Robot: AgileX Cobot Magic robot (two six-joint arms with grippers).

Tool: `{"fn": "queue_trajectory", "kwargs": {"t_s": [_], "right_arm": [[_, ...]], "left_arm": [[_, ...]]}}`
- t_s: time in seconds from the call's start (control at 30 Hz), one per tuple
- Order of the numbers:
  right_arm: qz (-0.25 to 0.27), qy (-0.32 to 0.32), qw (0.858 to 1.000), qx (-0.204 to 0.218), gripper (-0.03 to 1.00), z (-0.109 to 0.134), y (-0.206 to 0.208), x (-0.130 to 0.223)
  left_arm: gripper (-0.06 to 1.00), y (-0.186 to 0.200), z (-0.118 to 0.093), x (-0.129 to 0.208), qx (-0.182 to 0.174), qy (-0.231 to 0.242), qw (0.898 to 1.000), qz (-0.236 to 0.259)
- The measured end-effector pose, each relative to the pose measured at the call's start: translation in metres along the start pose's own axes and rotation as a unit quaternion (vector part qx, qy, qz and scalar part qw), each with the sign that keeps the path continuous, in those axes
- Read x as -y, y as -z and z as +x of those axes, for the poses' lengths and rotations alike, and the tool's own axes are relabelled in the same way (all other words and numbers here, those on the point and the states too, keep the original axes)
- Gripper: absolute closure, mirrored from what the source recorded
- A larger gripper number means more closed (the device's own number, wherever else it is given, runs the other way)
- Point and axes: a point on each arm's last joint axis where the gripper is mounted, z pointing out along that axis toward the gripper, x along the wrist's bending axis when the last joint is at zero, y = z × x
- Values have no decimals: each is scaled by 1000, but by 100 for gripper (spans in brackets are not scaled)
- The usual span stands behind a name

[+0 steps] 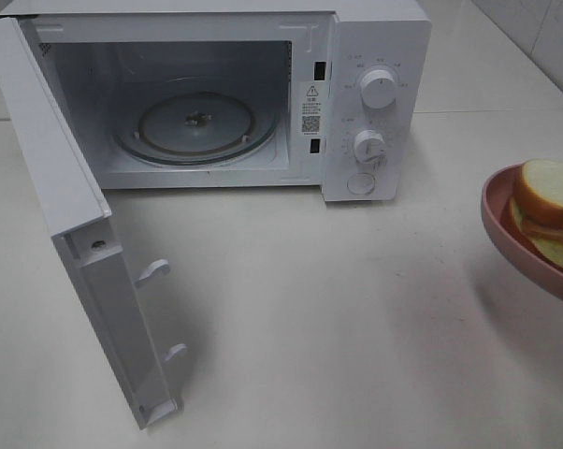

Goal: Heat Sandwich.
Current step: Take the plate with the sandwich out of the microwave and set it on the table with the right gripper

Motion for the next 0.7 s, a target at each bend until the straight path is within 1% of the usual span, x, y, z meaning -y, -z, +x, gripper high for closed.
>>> {"fn": "queue_trajectory", "kwargs": {"t_s": [0.1, 0.13, 0.2, 0.27, 0.33, 0.4, 0.6, 0.7], "right_arm": [[22, -31, 999, 8, 83, -1, 0, 4], [22, -31, 999, 8, 83, -1, 0, 4], [37, -64, 997, 15, 83, -2, 0, 7], [46, -82, 995, 19, 83, -3, 0, 9], [51, -91, 994, 20, 83, -3, 0, 9], [72, -98, 992, 24, 83, -4, -2, 10], [94, -113, 989, 33, 83, -6, -9, 7], [102, -145, 983, 38, 83, -11, -12, 2]], "left_arm": [[-5, 0, 0, 0, 0, 0, 1000, 0], [-5, 0, 0, 0, 0, 0, 1000, 0], [-5, 0, 0, 0, 0, 0, 1000, 0], [-5, 0, 0, 0, 0, 0, 1000, 0], [-5, 0, 0, 0, 0, 0, 1000, 0], [-5, 0, 0, 0, 0, 0, 1000, 0], [-5, 0, 0, 0, 0, 0, 1000, 0], [-5, 0, 0, 0, 0, 0, 1000, 0]]}}
